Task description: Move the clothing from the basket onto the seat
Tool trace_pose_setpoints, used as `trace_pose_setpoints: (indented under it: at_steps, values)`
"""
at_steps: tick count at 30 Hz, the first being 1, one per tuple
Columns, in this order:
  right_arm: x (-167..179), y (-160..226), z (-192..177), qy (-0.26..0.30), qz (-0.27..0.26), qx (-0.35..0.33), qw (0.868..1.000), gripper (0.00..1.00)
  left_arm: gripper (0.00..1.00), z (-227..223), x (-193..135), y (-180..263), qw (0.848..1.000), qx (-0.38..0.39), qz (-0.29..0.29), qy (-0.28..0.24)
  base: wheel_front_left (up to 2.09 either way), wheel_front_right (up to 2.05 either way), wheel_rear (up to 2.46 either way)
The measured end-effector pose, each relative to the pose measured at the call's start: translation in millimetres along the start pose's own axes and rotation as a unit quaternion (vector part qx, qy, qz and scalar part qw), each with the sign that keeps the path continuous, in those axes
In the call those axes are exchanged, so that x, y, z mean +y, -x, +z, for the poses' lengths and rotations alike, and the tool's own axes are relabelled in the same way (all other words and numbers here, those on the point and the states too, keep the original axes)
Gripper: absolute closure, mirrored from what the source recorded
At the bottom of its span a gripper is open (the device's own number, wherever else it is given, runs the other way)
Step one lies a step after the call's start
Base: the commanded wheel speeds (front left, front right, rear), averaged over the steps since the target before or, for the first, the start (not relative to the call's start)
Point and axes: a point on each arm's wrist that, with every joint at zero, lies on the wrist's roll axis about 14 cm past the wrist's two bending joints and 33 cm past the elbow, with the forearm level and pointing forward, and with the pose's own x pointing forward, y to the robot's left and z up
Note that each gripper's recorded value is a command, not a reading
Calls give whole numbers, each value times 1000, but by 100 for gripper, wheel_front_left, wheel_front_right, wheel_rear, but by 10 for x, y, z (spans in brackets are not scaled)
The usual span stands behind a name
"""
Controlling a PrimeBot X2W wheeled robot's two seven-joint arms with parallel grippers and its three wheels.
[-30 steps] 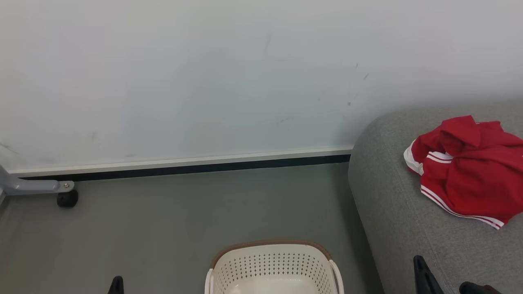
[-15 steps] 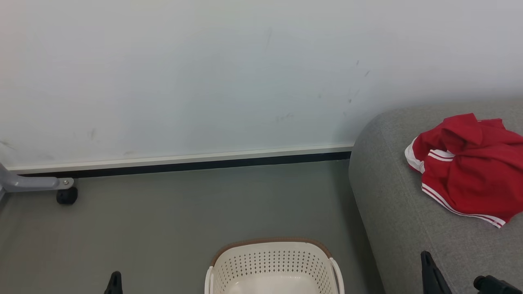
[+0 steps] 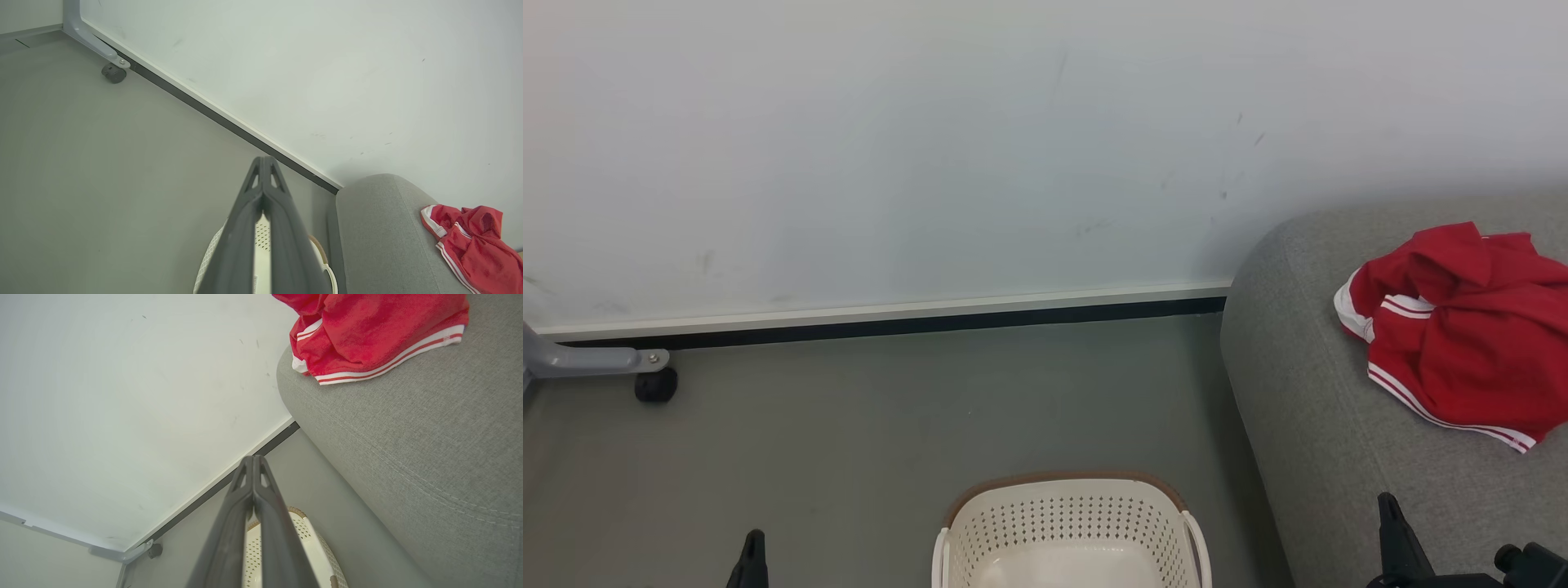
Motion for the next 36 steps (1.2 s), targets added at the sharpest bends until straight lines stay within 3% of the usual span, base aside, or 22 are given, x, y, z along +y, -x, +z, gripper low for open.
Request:
trace_pose_setpoints:
  at_steps: [19, 36]
  values:
    - [-68, -104, 45, -131, -8, 9, 991, 100, 100, 11, -52, -121, 992, 12, -5, 123, 0, 0, 0]
    - [-109, -178, 101, -240, -6, 8, 971, 100, 100, 38, -137, -220, 972, 17, -22, 231, 0, 0, 0]
